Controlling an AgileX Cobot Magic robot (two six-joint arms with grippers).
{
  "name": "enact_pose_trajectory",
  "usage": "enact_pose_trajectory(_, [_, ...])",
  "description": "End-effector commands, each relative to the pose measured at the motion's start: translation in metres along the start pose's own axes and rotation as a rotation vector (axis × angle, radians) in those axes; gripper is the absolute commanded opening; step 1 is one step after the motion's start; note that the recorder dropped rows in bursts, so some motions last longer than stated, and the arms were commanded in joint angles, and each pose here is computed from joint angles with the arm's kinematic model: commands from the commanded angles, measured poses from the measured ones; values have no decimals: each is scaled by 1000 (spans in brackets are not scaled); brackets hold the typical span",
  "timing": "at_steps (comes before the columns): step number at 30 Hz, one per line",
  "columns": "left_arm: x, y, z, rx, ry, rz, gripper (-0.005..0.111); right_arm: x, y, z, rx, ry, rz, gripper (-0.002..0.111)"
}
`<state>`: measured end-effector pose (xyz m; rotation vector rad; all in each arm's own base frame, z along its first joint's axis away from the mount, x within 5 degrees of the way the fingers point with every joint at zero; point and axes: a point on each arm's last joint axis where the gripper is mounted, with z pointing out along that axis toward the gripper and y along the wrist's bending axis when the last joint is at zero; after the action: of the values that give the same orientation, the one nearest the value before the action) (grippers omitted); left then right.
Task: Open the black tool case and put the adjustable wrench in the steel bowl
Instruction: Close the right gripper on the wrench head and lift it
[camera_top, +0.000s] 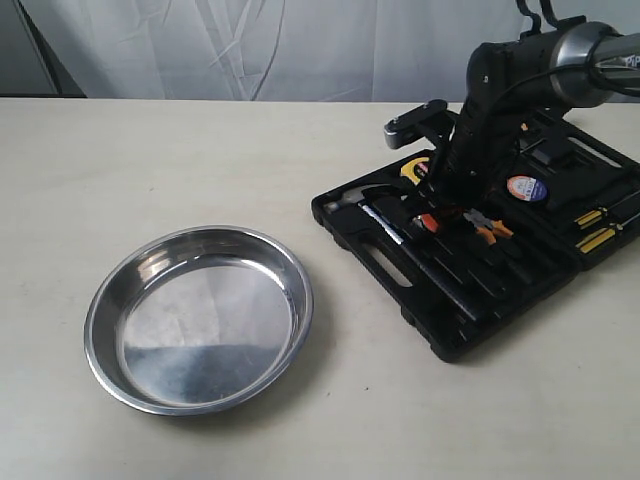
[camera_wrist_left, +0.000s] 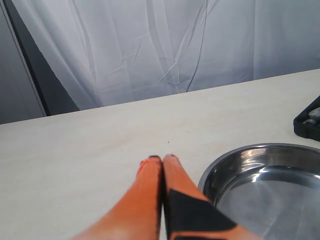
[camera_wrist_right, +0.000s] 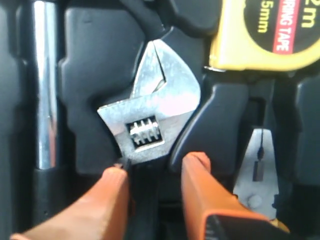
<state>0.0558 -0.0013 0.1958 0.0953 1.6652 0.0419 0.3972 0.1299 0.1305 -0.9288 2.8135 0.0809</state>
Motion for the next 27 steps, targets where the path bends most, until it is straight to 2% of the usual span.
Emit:
enact_pose_trajectory(1, [-1, 0, 0, 4, -4, -8, 0, 10, 2, 18, -31, 90, 6, 33])
enact_pose_trajectory(11, [-1, 0, 0, 4, -4, -8, 0, 13, 5, 6, -55, 124, 57, 33])
enact_pose_trajectory(15, [-1, 0, 0, 4, -4, -8, 0, 14, 7, 6, -69, 129, 69, 42])
enact_pose_trajectory(18, [-1, 0, 0, 4, -4, -8, 0, 14, 5, 6, -54, 134, 90, 45])
enact_pose_trajectory(27, [-1, 0, 0, 4, -4, -8, 0, 18, 5, 28, -58, 180, 92, 45])
